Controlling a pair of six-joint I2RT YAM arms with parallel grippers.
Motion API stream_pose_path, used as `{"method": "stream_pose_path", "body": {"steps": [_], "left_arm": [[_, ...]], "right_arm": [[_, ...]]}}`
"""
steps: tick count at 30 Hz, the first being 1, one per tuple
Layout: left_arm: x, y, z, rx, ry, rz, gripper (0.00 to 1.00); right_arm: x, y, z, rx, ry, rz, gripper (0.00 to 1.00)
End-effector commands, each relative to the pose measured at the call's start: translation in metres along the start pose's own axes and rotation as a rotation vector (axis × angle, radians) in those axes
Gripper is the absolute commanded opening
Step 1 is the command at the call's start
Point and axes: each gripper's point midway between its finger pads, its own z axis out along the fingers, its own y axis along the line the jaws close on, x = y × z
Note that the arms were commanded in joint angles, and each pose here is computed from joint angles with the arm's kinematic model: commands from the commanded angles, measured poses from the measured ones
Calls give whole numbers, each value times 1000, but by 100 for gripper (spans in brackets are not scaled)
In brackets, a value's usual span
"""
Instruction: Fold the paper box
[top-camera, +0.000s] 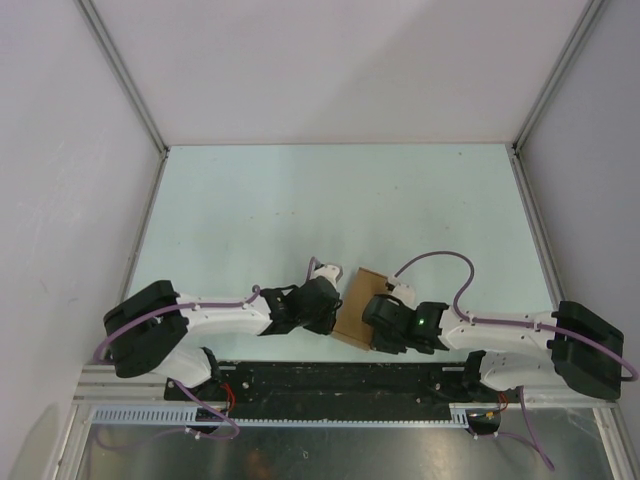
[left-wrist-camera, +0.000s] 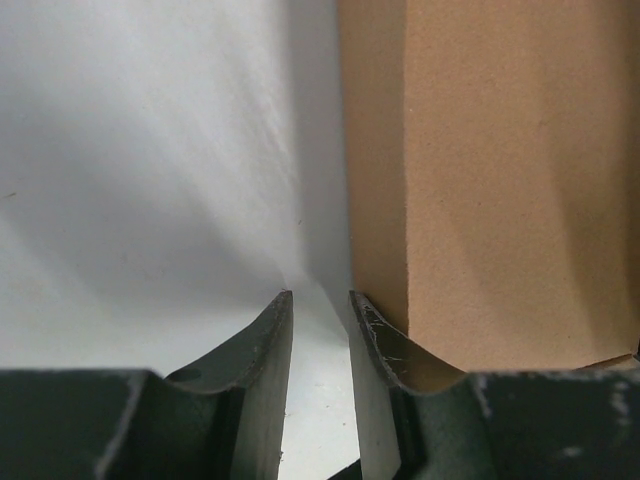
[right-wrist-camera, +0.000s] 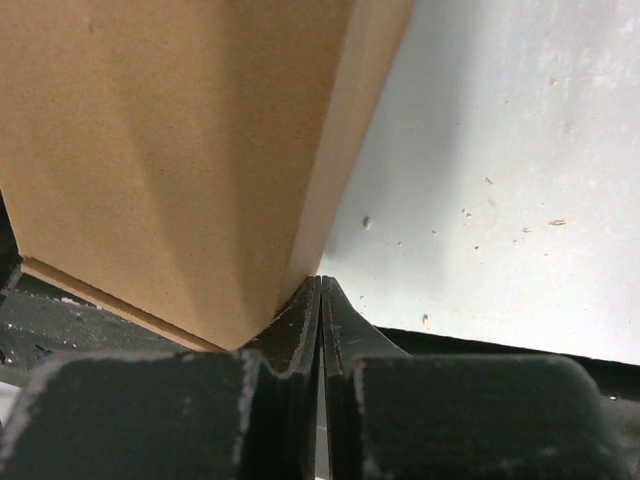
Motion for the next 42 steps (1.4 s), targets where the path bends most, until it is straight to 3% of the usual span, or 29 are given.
{"method": "stream_pose_path", "body": {"steps": [1, 16, 21, 27, 30, 36, 42], "left_arm": [[4, -29, -10, 103, 11, -34, 34], [8, -38, -14, 113, 6, -55, 35], [15, -18, -14, 38, 7, -55, 36], [20, 4, -24, -17, 2, -82, 41], [14, 15, -34, -38, -35, -96, 50], [-22, 34, -69, -86, -189, -88, 68], [-53, 57, -113, -153, -358, -112, 97]], "right_arm": [[-23, 27, -1, -93, -83, 88, 3], [-38, 33, -6, -126, -119, 146, 2], [-37, 5, -12, -37, -129, 113, 5], [-46, -40, -31, 97, -203, 81, 17], [-56, -46, -41, 87, -237, 67, 24], [-81, -45, -59, 5, -296, 22, 48], [-115, -45, -86, -93, -404, 49, 73]]}}
